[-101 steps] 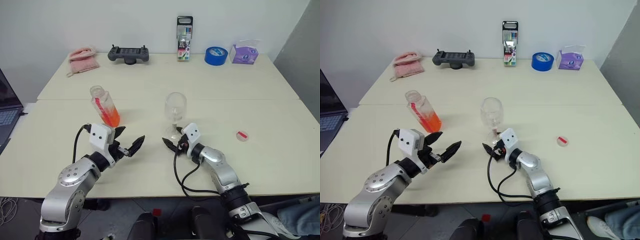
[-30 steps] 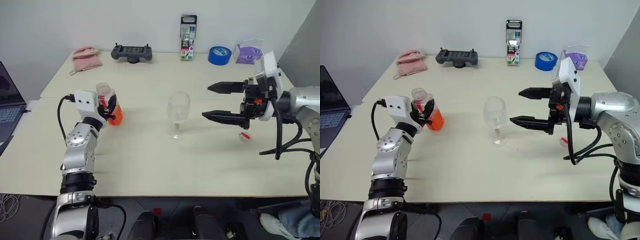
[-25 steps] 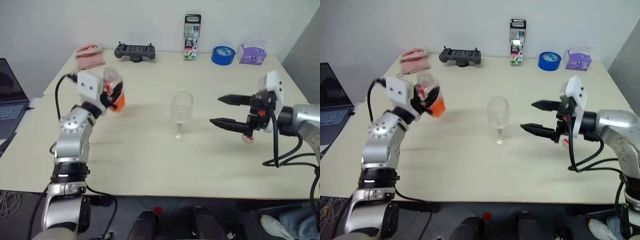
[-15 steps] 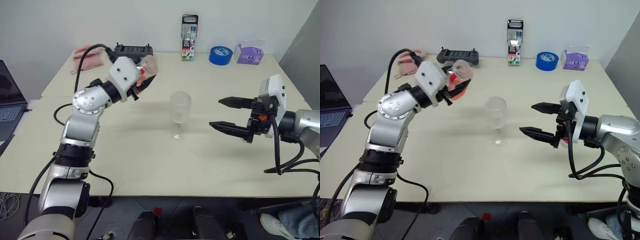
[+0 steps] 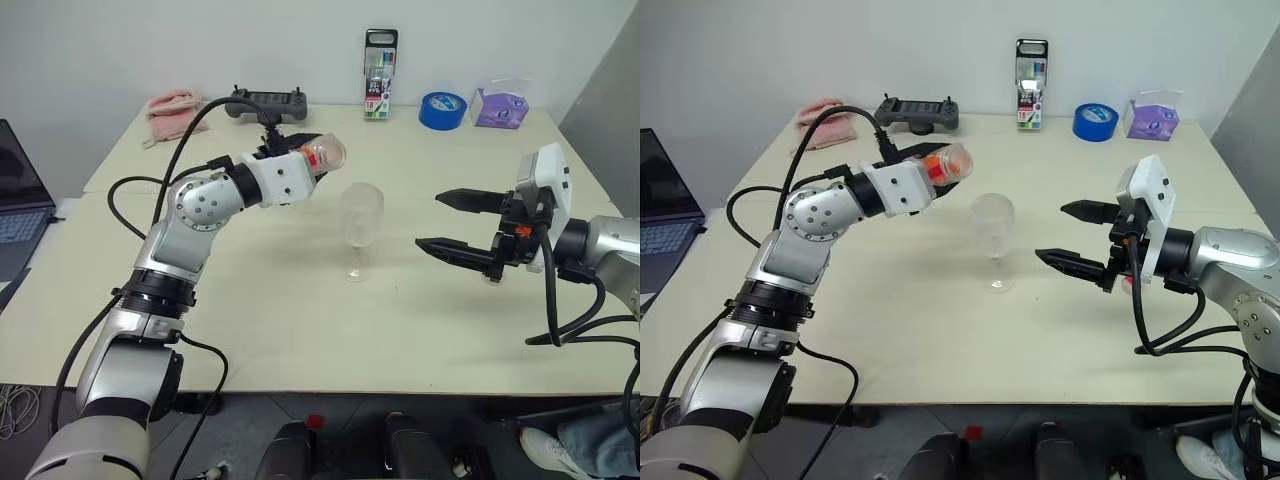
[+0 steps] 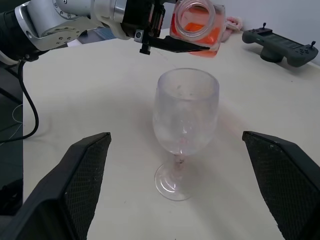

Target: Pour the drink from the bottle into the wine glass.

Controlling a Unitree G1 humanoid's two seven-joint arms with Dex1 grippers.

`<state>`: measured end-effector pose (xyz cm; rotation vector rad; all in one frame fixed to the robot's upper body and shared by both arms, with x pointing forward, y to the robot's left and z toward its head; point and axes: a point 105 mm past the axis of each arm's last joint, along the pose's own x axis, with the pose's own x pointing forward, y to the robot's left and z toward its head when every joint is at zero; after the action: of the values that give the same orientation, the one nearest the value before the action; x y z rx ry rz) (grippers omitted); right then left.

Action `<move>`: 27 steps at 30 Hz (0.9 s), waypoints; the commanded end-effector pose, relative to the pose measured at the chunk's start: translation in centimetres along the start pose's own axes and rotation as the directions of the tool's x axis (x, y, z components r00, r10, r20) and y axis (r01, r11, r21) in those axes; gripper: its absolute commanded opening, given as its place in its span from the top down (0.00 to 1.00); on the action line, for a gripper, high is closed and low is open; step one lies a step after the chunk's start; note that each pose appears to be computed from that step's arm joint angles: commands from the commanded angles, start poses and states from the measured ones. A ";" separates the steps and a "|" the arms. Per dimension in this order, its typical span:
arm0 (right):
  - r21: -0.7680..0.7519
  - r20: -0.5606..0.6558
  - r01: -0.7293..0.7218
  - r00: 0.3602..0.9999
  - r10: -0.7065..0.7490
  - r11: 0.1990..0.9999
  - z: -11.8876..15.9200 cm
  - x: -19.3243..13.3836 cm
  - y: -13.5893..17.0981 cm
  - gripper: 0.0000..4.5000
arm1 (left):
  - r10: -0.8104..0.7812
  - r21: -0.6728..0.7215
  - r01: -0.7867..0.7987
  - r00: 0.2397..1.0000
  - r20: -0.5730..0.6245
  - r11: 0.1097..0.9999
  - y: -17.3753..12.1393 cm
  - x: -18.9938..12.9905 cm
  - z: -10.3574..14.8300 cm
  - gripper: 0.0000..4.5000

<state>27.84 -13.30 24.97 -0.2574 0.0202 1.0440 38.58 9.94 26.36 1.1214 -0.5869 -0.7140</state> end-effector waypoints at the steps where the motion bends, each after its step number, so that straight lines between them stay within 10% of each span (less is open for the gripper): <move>1: -0.057 0.027 0.001 1.000 0.000 0.998 1.3 -0.1 0.4 0.00 | 0.030 0.110 -0.037 0.997 0.070 0.993 1.4 0.6 2.0 0.59; 27: -0.062 0.031 0.007 1.000 -0.005 0.998 1.3 0.0 0.3 0.00 | -0.016 0.360 -0.023 0.995 0.103 0.933 1.7 1.4 3.4 0.59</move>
<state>27.98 -13.26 24.93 -0.2595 0.0190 1.0323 37.90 7.58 26.87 1.4072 -0.7483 -0.7220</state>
